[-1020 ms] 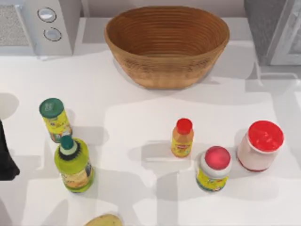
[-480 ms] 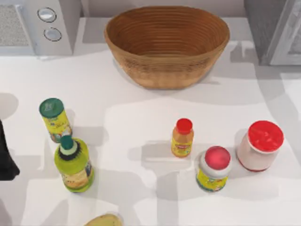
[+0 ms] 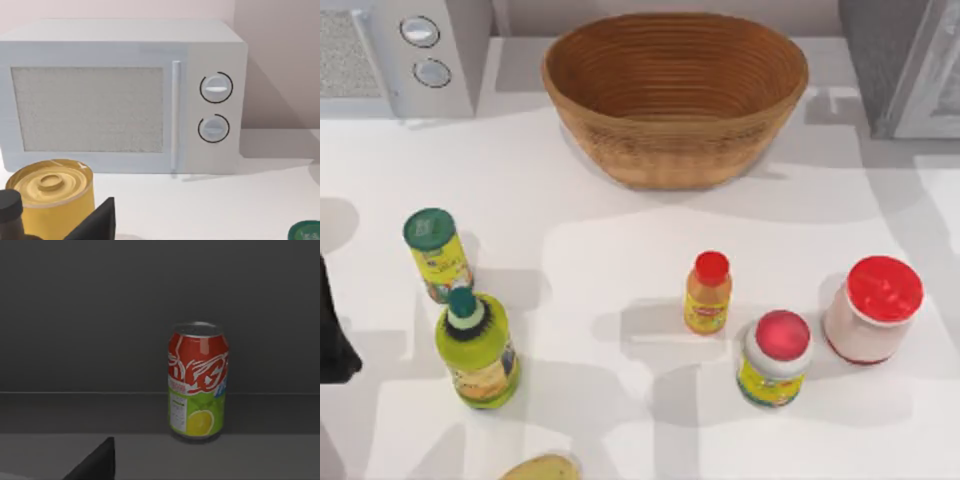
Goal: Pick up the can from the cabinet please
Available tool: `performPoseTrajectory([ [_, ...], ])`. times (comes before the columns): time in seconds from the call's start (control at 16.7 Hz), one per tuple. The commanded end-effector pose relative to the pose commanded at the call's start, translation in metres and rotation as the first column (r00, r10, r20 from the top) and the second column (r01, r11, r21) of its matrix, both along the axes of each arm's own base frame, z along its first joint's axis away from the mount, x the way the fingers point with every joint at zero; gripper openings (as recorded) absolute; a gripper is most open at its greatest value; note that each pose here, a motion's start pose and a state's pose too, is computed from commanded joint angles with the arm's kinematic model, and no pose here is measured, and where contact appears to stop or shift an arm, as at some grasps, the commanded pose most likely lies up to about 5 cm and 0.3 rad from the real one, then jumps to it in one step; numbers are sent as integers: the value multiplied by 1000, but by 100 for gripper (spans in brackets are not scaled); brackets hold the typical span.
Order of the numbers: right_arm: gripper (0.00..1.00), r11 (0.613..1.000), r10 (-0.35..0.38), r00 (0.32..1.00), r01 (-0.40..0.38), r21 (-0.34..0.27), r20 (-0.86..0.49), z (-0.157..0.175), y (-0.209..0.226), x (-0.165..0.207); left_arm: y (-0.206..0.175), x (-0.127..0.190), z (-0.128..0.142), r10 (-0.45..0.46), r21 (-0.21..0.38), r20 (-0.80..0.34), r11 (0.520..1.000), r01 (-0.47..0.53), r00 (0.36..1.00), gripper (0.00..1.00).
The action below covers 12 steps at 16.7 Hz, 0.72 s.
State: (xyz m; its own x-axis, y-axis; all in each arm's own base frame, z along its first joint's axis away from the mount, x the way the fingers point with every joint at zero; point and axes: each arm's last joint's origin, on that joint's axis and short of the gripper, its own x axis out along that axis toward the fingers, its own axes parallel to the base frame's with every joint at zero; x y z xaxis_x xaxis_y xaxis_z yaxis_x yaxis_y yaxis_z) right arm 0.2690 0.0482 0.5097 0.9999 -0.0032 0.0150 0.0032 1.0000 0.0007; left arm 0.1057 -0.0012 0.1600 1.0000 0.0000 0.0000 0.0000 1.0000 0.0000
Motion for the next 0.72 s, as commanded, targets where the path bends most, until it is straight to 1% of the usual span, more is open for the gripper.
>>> performPoseTrajectory([
  [0.24, 100, 1000, -4, 1000, 4, -5, -25, -19, 7, 47, 0, 0, 0, 0, 0, 0, 1000, 0, 1000, 100],
  [0.36, 100, 1000, -6, 1000, 5, -4, -17, -26, 10, 68, 0, 0, 0, 0, 0, 0, 1000, 0, 1000, 100],
  [0.48, 100, 1000, -4, 1000, 4, -3, -6, -27, 10, 74, 0, 0, 0, 0, 0, 0, 1000, 0, 1000, 100],
  [0.72, 100, 1000, 0, 1000, 0, -4, -12, -28, 12, 74, 0, 0, 0, 0, 0, 0, 1000, 0, 1000, 100],
])
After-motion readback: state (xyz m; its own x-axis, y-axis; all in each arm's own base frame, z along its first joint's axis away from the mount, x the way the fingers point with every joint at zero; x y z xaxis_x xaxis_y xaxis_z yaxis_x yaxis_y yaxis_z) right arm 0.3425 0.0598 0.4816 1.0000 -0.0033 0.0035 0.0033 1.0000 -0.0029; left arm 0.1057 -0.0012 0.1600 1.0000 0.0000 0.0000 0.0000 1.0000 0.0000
